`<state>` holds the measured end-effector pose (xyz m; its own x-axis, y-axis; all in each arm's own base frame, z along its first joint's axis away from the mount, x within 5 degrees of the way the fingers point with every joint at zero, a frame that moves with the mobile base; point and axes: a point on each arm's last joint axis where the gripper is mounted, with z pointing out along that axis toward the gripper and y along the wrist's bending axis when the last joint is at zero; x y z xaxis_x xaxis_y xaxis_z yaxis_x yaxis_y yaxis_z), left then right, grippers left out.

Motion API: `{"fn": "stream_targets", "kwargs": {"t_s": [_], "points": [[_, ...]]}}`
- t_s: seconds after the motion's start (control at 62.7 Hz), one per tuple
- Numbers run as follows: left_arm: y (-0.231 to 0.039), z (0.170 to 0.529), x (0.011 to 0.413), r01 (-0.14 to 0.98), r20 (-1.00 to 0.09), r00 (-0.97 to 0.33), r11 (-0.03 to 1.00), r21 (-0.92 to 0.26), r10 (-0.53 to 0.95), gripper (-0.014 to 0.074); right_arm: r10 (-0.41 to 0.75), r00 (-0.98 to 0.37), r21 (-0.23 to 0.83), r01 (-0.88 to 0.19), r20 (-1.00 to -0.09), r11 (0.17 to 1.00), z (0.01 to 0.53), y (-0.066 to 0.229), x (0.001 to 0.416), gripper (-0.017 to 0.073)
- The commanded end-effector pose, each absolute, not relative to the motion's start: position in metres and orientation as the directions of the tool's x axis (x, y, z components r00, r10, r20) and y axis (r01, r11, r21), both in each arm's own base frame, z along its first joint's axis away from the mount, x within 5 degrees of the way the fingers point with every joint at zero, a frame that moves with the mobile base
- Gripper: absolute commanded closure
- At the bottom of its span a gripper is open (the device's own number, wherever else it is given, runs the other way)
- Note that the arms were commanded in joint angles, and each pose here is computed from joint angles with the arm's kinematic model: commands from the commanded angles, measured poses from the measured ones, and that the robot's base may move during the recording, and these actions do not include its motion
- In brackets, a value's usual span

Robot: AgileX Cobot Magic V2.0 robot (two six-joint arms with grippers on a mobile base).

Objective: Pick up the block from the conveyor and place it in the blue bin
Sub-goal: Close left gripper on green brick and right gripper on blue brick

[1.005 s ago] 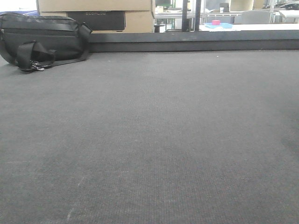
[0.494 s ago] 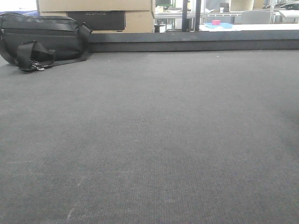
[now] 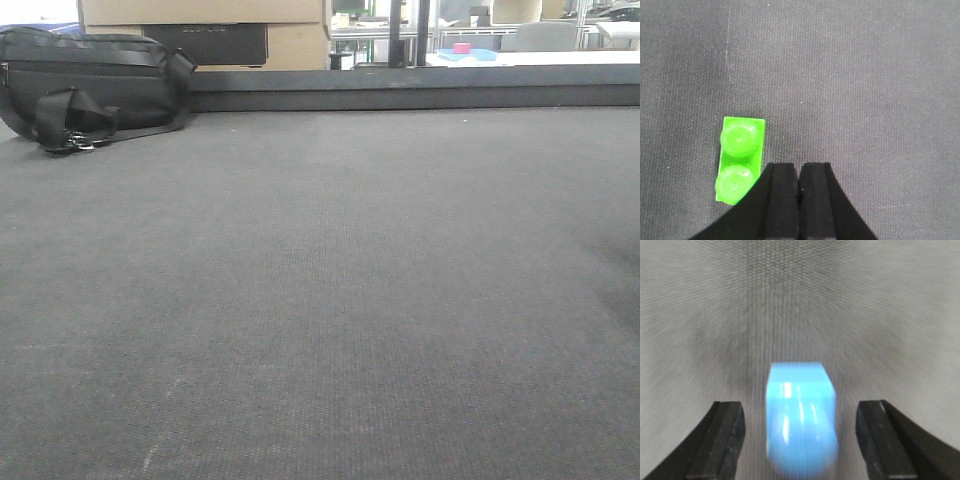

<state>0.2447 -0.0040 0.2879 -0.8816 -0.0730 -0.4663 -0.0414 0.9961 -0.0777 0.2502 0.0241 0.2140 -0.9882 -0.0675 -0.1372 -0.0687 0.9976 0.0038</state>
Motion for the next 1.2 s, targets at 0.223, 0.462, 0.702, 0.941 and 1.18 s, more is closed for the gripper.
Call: {"fn": "stream_targets", "kwargs": {"t_s": [0.223, 0.462, 0.702, 0.941, 1.18], "points": [[-0.004, 0.291, 0.246, -0.045, -0.48, -0.873, 0.995, -0.087, -0.081, 0.0705, -0.067, -0.989, 0.003, -0.068, -0.134, 0.998, 0.206, 0.024, 0.254, 0.0216], [0.0, 0.29, 0.248, -0.048, -0.453, -0.889, 0.997, -0.064, -0.072, 0.0705, -0.067, -0.989, 0.003, -0.068, -0.134, 0.998, 0.206, 0.024, 0.254, 0.0672], [0.028, 0.29, 0.268, -0.031, -0.299, -0.954, 0.999, -0.015, -0.034, 0.0705, -0.057, -0.986, 0.016, -0.06, -0.158, 0.998, 0.207, 0.025, 0.256, 0.0721], [0.036, 0.276, 0.278, -0.005, -0.247, -0.969, 1.0, 0.023, 0.001, 0.0695, -0.052, -0.983, 0.022, -0.057, -0.175, 0.998, 0.207, 0.026, 0.258, 0.0721], [0.036, 0.276, 0.281, -0.01, -0.274, -0.962, 1.0, 0.017, -0.005, 0.0293, -0.045, -0.978, 0.031, -0.052, -0.204, 0.998, 0.208, 0.026, 0.261, 0.0721]]}}
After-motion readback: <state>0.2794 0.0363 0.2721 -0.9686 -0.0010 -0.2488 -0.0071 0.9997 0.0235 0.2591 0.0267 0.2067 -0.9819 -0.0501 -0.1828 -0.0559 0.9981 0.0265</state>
